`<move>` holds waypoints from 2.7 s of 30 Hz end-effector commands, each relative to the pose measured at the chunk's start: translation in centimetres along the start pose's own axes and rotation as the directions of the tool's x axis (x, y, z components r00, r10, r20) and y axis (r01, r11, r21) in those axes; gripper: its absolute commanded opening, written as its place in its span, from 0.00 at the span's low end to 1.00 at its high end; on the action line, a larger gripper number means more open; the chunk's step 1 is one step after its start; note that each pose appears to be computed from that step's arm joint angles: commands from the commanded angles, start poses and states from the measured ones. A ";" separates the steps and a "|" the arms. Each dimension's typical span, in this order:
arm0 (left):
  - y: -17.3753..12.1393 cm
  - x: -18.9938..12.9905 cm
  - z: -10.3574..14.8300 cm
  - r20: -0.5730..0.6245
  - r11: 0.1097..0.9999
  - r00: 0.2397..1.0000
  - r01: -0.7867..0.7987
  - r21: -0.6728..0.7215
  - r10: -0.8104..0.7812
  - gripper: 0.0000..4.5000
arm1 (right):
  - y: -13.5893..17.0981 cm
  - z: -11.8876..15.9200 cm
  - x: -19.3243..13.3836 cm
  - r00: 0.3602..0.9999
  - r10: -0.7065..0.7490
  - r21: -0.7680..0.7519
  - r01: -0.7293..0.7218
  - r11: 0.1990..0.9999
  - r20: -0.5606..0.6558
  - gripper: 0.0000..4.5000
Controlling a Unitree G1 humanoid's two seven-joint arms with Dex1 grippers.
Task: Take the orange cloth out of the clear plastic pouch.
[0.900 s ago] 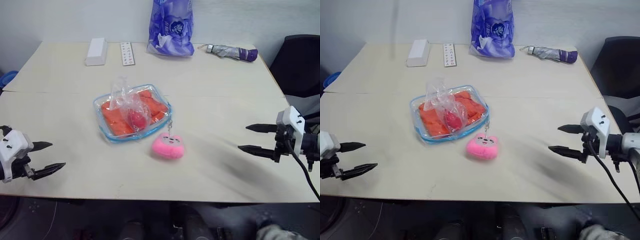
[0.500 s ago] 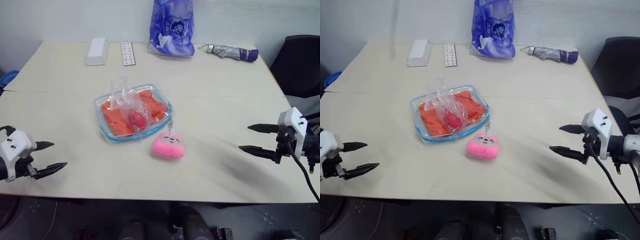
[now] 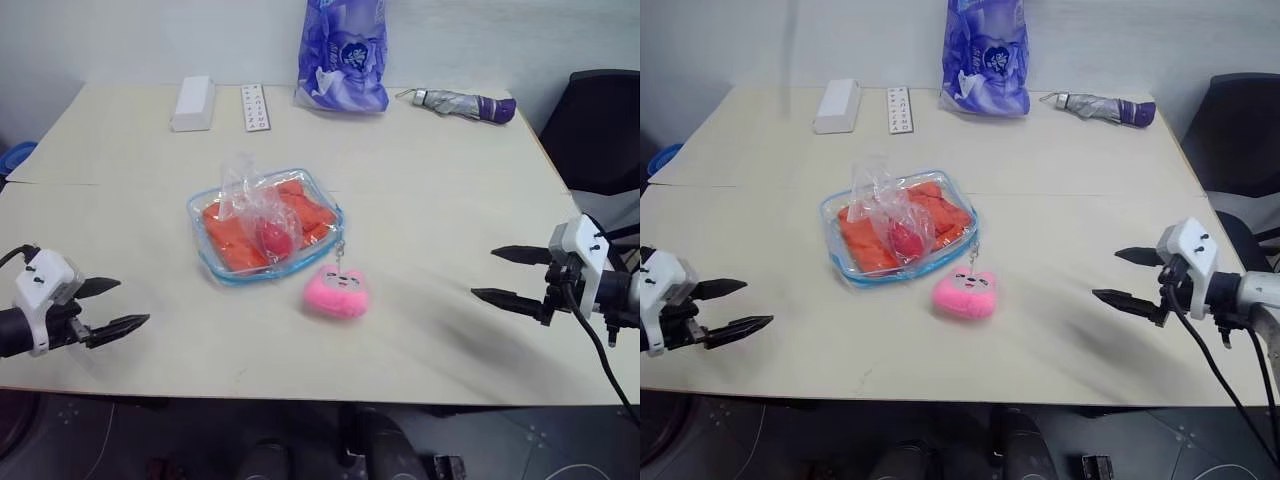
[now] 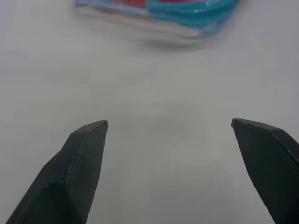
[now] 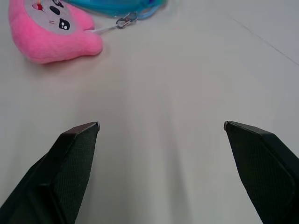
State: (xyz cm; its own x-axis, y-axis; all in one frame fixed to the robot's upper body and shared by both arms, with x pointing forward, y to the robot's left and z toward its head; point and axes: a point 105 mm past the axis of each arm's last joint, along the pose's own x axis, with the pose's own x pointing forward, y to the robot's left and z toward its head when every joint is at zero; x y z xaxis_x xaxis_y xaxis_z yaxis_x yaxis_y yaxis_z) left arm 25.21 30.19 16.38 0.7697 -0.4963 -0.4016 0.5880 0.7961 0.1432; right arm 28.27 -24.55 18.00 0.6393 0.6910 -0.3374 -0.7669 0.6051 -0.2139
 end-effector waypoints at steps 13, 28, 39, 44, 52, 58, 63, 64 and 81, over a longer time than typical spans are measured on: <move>-6.7 10.6 9.7 0.084 0.919 0.991 -0.065 -0.389 0.106 0.99 | 5.9 9.5 2.0 0.954 0.132 -0.173 -0.087 0.981 0.270 1.00; -9.4 17.5 9.5 -0.060 0.819 0.998 -0.007 -0.573 -0.034 0.99 | 7.5 10.2 3.2 0.932 0.123 -0.169 -0.068 0.983 0.342 1.00; -9.0 19.2 10.7 -0.085 0.813 0.996 -0.017 -0.582 -0.040 0.67 | 7.9 10.1 3.3 0.929 0.101 -0.151 -0.050 0.987 0.356 1.00; -8.7 18.9 11.0 -0.067 0.811 0.997 -0.021 -0.585 -0.023 0.36 | 7.9 9.7 3.3 0.933 0.100 -0.143 -0.052 0.988 0.346 1.00; -1.3 12.4 12.3 0.015 0.832 0.972 -0.194 -0.520 0.236 0.15 | 8.1 9.7 3.6 0.933 0.134 -0.145 -0.090 0.985 0.334 1.00; 6.1 4.7 7.4 -0.105 0.712 0.880 -0.439 -0.548 0.462 0.15 | 8.3 9.5 4.3 0.927 0.182 -0.146 -0.140 0.979 0.329 1.00; 8.2 1.3 2.2 -0.235 0.646 0.828 -0.548 -0.531 0.509 0.15 | 8.4 9.7 4.9 0.916 0.221 -0.150 -0.179 0.972 0.334 1.00; 8.5 0.8 1.5 -0.248 0.635 0.816 -0.566 -0.526 0.522 0.15 | 8.4 9.7 5.1 0.915 0.227 -0.152 -0.185 0.971 0.334 1.00; 10.3 -5.0 2.4 -0.191 0.584 0.744 -0.633 -0.508 0.641 0.99 | 8.0 9.9 5.8 0.902 0.280 -0.161 -0.238 0.958 0.328 1.00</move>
State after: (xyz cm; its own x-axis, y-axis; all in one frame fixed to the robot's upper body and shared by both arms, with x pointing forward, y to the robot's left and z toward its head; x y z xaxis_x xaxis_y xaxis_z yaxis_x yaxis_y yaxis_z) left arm 28.31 40.38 18.70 0.8501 0.2260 -0.4757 -0.3250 0.9359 -0.1361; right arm 26.72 -12.13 22.69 0.3991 0.9135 -0.0792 -0.8981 0.3721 -0.2347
